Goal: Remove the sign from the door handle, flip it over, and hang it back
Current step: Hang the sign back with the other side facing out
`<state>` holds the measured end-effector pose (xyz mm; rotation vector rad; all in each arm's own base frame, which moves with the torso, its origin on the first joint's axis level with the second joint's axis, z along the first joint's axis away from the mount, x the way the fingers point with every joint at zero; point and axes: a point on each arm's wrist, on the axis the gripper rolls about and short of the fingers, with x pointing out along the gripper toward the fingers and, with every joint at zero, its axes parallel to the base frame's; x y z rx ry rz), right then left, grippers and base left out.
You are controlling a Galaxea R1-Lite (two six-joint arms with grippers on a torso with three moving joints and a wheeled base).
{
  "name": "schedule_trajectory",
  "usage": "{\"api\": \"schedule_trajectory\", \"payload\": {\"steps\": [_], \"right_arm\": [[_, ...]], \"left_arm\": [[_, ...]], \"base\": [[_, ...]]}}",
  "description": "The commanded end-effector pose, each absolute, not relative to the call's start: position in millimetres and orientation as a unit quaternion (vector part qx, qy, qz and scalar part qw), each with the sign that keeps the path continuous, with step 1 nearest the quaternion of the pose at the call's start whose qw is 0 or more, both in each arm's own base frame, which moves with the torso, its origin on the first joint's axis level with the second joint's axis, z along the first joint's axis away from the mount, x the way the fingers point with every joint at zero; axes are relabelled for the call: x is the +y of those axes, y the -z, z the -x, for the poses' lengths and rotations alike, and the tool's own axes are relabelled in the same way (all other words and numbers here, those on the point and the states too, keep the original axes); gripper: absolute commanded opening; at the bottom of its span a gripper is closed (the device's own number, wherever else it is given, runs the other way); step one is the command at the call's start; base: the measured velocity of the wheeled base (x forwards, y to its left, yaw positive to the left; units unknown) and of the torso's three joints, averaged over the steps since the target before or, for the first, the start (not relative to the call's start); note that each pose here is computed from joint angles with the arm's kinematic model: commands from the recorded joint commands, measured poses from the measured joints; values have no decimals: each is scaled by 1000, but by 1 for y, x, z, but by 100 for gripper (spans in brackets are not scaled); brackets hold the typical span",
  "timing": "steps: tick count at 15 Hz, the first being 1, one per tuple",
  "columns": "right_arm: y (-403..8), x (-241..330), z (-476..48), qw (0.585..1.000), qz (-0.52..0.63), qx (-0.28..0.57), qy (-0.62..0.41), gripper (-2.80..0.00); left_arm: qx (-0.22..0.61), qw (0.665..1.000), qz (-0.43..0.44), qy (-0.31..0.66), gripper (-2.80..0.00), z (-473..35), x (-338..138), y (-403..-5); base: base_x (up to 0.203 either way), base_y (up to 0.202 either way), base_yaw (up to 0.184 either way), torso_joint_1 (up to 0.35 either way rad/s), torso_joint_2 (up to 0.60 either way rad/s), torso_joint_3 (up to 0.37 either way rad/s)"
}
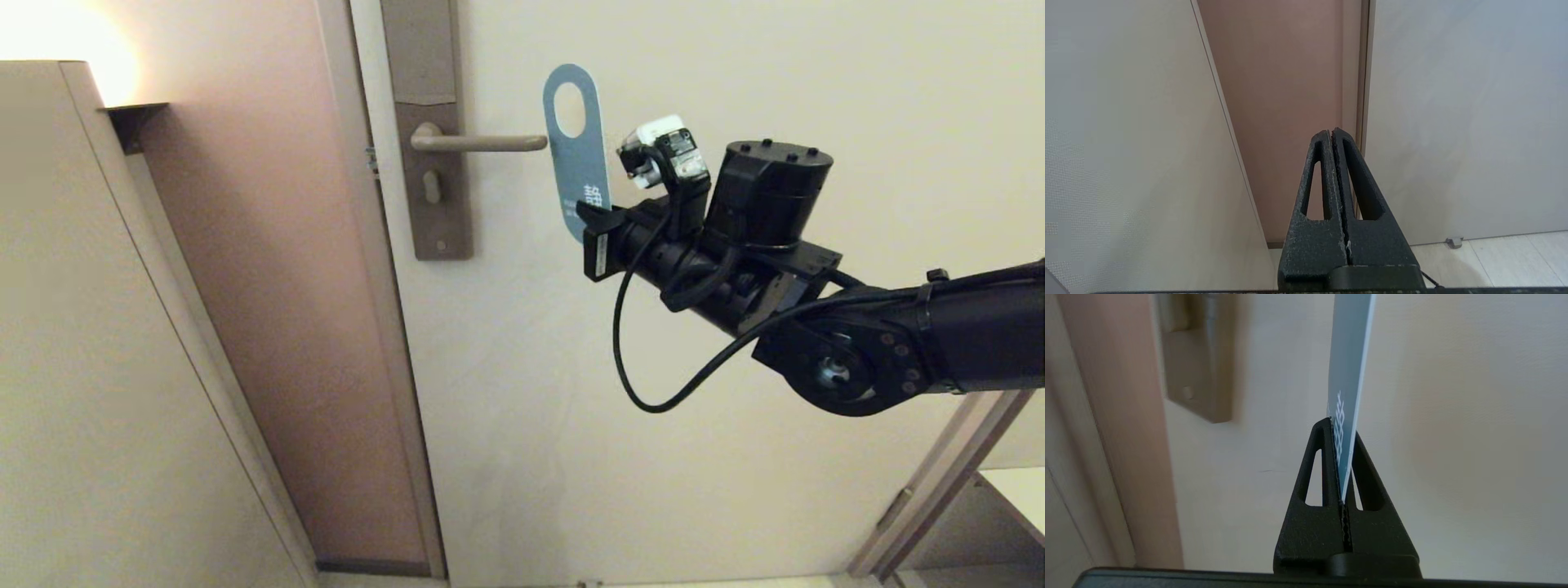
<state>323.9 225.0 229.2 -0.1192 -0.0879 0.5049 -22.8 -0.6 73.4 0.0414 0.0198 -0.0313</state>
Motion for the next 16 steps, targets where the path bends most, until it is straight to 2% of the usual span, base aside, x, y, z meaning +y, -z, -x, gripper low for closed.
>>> {"api": "schedule_trajectory", "payload": {"steps": [1,16], "right_arm": [[-224,233,-322,964,60,-40,-255,-280],[-214,249,-322,961,63,-30,-267,-280]], "left_arm": [[10,1000,-21,16,-280,23,-1,-73],[10,1000,-21,16,-280,23,-1,-73]], "base": [[0,0,0,0,0,0],[0,0,0,0,0,0]]}}
